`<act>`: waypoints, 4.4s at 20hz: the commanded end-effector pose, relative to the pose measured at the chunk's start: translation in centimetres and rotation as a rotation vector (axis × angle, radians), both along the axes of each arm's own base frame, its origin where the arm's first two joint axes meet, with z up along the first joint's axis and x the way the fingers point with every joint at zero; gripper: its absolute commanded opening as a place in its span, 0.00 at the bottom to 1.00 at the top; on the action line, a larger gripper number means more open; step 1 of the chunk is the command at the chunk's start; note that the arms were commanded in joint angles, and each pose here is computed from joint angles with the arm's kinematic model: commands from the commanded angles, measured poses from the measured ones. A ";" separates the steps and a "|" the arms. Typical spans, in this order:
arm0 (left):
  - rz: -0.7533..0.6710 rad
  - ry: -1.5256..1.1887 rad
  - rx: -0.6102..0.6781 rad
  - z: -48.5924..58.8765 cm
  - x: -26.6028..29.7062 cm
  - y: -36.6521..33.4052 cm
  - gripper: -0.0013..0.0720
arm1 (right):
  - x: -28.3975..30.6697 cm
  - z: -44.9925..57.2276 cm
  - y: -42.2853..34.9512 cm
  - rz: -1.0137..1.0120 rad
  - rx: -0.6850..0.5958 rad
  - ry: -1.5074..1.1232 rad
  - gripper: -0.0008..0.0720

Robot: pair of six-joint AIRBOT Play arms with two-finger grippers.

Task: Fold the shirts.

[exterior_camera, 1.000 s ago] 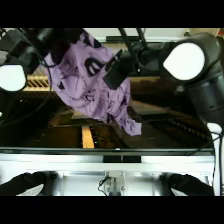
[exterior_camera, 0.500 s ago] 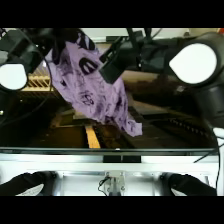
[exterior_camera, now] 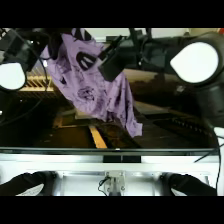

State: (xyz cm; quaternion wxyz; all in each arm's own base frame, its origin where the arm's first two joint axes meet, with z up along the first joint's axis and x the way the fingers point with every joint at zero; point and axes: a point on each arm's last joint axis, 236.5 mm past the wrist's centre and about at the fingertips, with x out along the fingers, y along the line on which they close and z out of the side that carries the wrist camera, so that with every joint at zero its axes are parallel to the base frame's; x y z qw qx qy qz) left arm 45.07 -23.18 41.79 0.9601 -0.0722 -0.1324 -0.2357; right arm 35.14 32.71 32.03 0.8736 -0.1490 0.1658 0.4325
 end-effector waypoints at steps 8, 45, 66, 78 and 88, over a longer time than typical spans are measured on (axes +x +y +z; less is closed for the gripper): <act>-0.006 -0.005 -0.022 0.7 -0.5 0.2 0.59 | 0.9 1.3 0.0 -0.014 0.016 -0.076 0.09; 0.005 -0.150 0.080 7.0 -7.6 3.2 0.75 | 4.0 15.9 -39.3 -1.158 0.015 -0.484 0.09; 0.024 0.002 0.189 2.4 -4.6 4.9 0.75 | -19.7 19.8 -66.5 -2.091 -0.099 -0.688 0.09; 0.002 0.034 0.212 1.4 -4.7 4.5 0.75 | -28.3 19.6 -74.6 -2.249 -0.029 -0.834 0.09; -0.036 0.089 0.246 -0.2 -4.9 3.7 0.75 | -42.5 15.5 -76.9 -2.580 0.041 -0.760 0.09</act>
